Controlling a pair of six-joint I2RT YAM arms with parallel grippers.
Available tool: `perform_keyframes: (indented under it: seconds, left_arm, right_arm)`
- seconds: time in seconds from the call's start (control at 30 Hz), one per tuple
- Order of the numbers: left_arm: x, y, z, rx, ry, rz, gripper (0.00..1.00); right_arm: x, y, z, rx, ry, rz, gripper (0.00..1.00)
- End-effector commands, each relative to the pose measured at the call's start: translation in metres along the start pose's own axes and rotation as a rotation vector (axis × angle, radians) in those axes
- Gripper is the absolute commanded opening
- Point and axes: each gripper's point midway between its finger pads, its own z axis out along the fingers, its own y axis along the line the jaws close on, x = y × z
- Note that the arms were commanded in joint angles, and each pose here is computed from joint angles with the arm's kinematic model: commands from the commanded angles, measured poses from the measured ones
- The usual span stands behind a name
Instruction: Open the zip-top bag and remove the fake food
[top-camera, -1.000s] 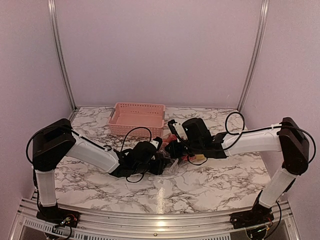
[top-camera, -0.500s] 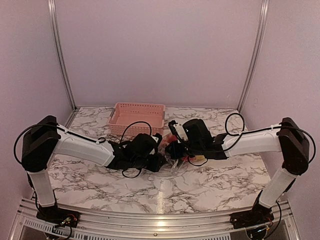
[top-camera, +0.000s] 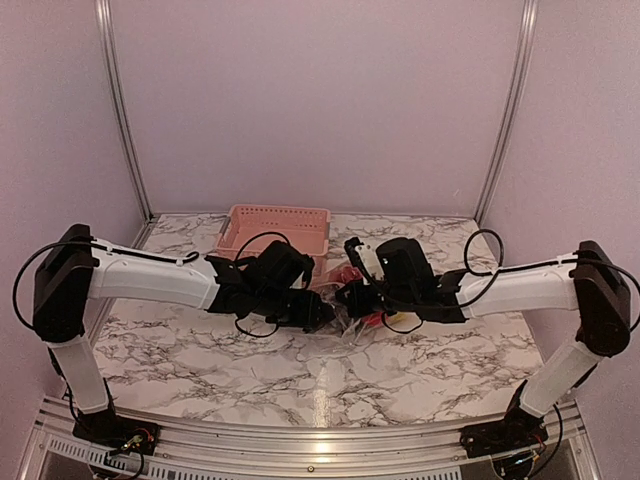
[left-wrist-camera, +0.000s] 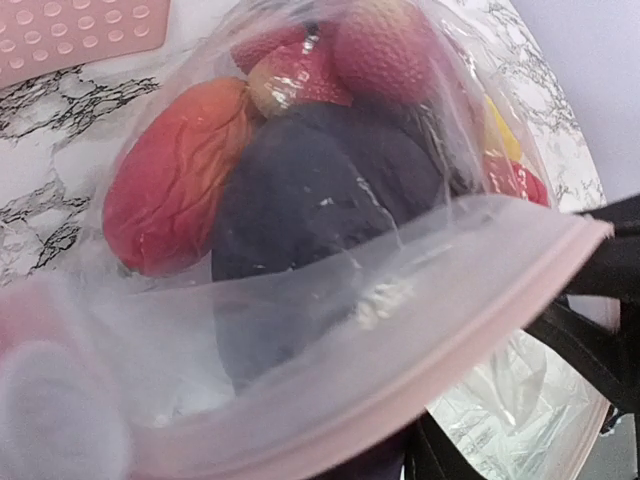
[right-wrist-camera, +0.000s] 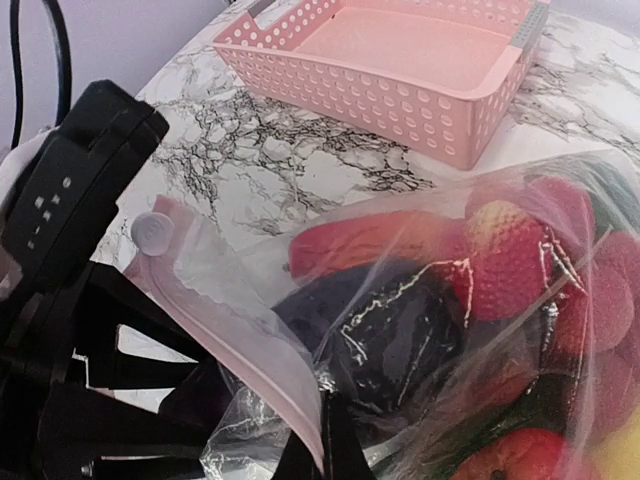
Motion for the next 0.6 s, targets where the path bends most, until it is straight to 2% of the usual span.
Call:
perform_keyframes:
  seconds: [0.0, 0.2, 0.33, 0.57]
  left_arm:
    - [-0.024, 0.001, -0.01, 0.077, -0.003, -0.207, 0.22]
    - [-0.021, 0.013, -0.005, 0.074, 0.011, -0.346, 0.22]
    - [-0.023, 0.02, -0.011, 0.131, -0.017, -0.467, 0.2]
    - [-0.043, -0.002, -0.054, 0.244, -0.077, -0.509, 0.21]
  right_arm:
    - [-0.007, 0.0, -0.013, 0.018, -0.047, -0.018, 0.0]
    - [-0.02, 0.01, -0.012, -0.003, -0.082, -0.039, 0.0]
    - [-0.033, 0.022, -0.008, 0.019, -0.104, -0.098, 0.0]
    - [-0.028, 0.024, -0.002, 0.072, -0.09, -0.152, 0.0]
